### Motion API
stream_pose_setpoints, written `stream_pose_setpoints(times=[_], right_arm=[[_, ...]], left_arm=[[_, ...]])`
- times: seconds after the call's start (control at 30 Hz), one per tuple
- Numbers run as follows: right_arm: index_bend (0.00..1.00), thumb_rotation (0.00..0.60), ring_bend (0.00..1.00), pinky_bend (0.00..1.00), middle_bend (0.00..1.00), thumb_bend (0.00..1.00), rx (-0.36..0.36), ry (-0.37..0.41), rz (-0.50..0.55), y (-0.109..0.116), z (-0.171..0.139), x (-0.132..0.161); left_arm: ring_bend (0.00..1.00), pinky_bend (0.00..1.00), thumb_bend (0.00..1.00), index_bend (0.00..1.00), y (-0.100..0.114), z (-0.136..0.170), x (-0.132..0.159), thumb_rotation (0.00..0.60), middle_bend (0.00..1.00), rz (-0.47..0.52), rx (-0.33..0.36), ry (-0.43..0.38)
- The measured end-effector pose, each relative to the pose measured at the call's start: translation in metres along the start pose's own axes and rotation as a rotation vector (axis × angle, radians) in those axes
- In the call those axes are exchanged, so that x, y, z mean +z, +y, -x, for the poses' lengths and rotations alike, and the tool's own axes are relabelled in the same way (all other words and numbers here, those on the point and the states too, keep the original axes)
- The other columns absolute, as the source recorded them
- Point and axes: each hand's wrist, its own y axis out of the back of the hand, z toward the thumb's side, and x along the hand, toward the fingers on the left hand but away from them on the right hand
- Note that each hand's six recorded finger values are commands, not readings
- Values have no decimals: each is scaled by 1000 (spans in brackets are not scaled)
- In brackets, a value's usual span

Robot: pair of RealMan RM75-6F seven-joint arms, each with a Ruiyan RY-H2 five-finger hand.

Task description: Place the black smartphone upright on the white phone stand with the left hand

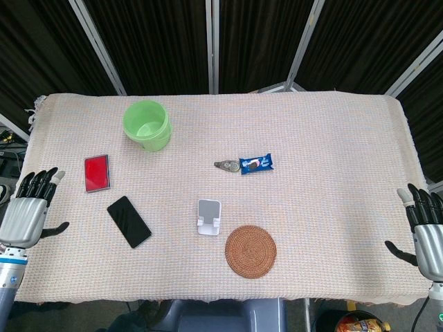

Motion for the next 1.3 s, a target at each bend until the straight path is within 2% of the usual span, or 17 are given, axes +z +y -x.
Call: stream_pose_setpoints(times=[0.27,0.4,0.53,0.83,0.93,1.13,1.3], right_arm=[[0,600,0,0,0,0,5,-18,-4,-1,-1,-1],[0,600,0,0,0,0,16,-16,-3,-4,1,1],[0,600,0,0,0,0,23,-31,-10,-6,4,-2],[0,600,0,0,0,0,34,-87,-31,-11,9,-13],[0,600,0,0,0,0,35,-99,-35,-11,9,-17],[0,600,0,0,0,0,40,-104,-32,-12,10,-19],[0,600,0,0,0,0,42,-103,-29,-12,11,-19]], left_arm=[[0,0,0,0,-3,-3,-1,600,0,-27,3,-28],[0,0,0,0,-17,-10,10,600,0,-51,-58,-95],[0,1,0,1,-45,-28,32,600,0,-118,-169,-236],[94,96,0,126,-105,-53,71,600,0,-297,-296,-524],[111,113,0,156,-116,-53,75,600,3,-304,-325,-564],[120,131,0,171,-131,-54,75,600,4,-327,-365,-593],[126,138,0,179,-138,-55,80,600,9,-342,-365,-610]])
